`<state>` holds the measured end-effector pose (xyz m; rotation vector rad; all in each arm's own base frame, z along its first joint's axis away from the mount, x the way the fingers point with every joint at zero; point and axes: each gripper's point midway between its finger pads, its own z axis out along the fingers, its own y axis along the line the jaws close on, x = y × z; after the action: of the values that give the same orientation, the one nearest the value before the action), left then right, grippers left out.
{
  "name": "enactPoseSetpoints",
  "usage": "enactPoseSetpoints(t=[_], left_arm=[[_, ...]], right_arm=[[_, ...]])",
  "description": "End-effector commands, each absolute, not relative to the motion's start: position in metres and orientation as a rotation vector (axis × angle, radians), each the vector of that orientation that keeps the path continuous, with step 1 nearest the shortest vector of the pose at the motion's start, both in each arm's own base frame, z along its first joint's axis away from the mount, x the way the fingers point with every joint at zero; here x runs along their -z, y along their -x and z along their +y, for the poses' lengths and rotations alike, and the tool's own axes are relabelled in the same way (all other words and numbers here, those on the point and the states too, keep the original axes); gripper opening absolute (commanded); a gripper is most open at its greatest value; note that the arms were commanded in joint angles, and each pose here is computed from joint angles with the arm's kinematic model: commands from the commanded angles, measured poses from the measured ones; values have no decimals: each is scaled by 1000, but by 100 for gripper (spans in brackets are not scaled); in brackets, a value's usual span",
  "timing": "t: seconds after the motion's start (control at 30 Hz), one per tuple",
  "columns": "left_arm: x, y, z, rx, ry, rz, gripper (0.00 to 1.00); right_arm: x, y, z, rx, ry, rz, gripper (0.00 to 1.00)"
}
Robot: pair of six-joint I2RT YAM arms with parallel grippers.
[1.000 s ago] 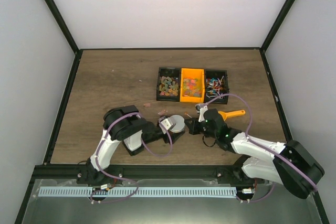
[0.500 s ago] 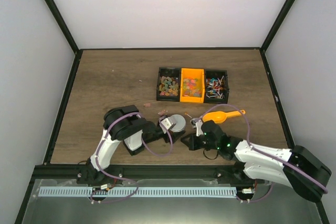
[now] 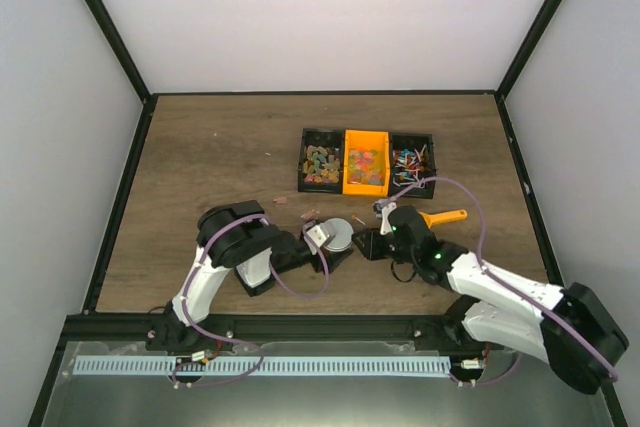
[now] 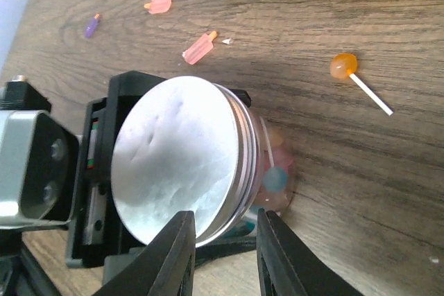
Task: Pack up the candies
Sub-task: Screw the bottle lid onto the packing bottle.
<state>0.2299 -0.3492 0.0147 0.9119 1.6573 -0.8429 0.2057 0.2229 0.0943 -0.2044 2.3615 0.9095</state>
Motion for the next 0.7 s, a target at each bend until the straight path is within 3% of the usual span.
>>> enactPoseSetpoints(t=[0.0, 0.67], left_arm=[[37, -188, -328, 1103, -778, 1905, 84], [39, -185, -327, 1111, -784, 1915, 85]], right_arm=[[-96, -224, 227, -850, 261, 2347, 26], [-85, -241, 249, -903, 341, 2340, 25]])
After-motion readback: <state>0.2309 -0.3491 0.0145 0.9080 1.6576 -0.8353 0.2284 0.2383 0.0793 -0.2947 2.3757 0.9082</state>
